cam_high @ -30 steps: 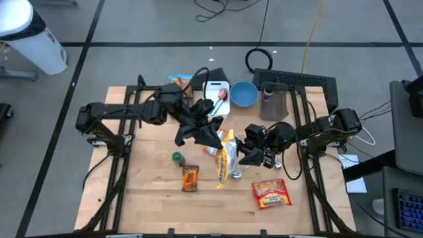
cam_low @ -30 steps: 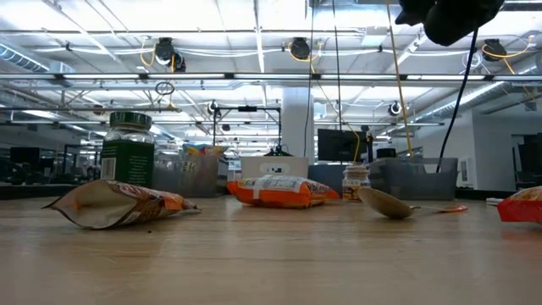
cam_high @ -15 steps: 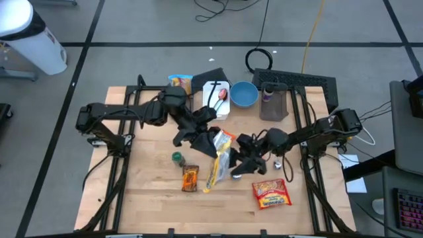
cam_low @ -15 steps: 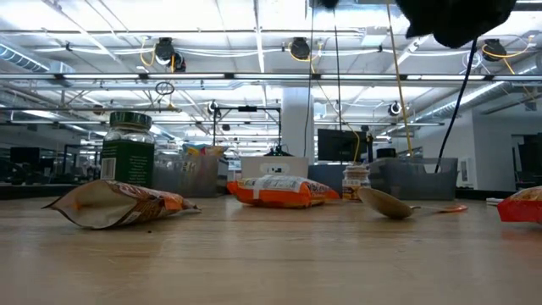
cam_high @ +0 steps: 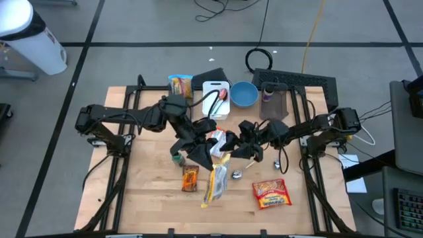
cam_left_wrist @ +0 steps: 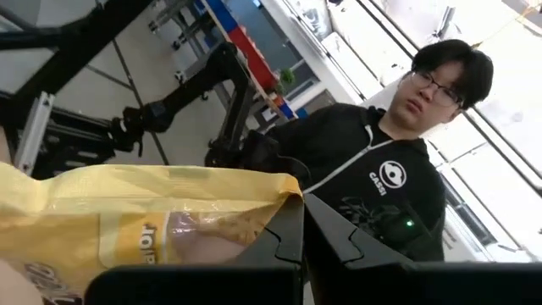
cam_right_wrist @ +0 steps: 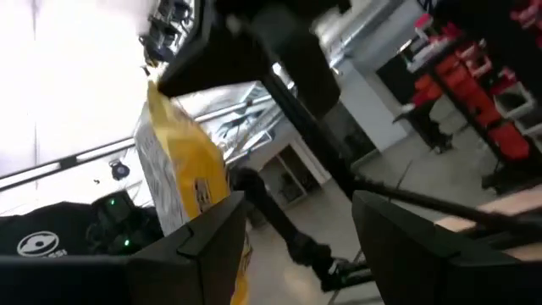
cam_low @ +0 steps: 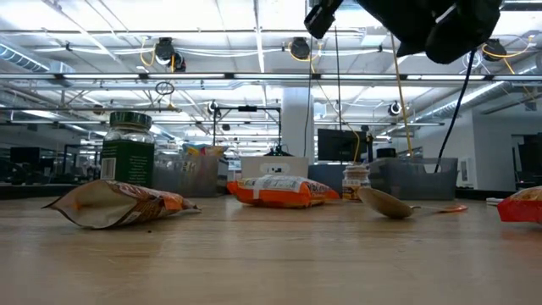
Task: Pick & Place Food Item
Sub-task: Put the yellow noodle pack into the left black bin
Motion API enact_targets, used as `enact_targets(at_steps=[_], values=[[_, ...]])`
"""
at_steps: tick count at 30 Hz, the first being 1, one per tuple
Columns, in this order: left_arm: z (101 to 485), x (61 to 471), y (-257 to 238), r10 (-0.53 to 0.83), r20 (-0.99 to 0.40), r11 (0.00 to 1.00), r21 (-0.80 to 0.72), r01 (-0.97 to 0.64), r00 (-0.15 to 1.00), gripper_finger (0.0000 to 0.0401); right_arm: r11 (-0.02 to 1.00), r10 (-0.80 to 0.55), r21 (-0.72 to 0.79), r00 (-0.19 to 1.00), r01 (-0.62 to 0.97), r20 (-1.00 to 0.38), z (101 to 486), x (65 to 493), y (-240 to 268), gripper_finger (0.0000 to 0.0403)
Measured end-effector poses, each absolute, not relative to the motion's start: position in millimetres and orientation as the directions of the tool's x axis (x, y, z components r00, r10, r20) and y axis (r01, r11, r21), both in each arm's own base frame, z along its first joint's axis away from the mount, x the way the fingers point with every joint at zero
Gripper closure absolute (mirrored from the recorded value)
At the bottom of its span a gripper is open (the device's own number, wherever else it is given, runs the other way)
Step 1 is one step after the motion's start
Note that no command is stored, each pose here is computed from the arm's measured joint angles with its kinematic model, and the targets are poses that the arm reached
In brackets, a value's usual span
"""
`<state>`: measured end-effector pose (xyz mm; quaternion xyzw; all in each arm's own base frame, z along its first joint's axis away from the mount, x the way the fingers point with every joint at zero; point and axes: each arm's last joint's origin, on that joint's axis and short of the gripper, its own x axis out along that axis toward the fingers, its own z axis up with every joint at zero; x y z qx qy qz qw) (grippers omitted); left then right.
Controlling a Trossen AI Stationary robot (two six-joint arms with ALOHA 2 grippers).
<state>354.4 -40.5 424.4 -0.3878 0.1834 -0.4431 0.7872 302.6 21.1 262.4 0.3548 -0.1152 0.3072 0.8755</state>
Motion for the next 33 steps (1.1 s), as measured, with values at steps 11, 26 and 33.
enact_targets(at_steps=[11, 26, 33], values=[[423.7, 353.6, -43.7, -0.854, 0.049, 0.288, -0.784, 0.549, 0.518, 0.04, 0.559, 0.449, 0.443, 0.705, -0.701, 0.548, 275.8, 294.2, 20.1, 0.0193], [394.6, 377.2, -46.3, -0.899, 0.007, 0.217, -0.862, 0.459, 0.438, 0.04, 0.542, 0.522, 0.442, 0.698, -0.715, 0.49, 286.5, 306.8, 23.8, 0.0193], [397.8, 377.1, -45.7, -0.912, 0.025, 0.19, -0.859, 0.476, 0.41, 0.04, 0.538, 0.531, 0.432, 0.689, -0.724, 0.493, 286.9, 306.0, 27.1, 0.0193]])
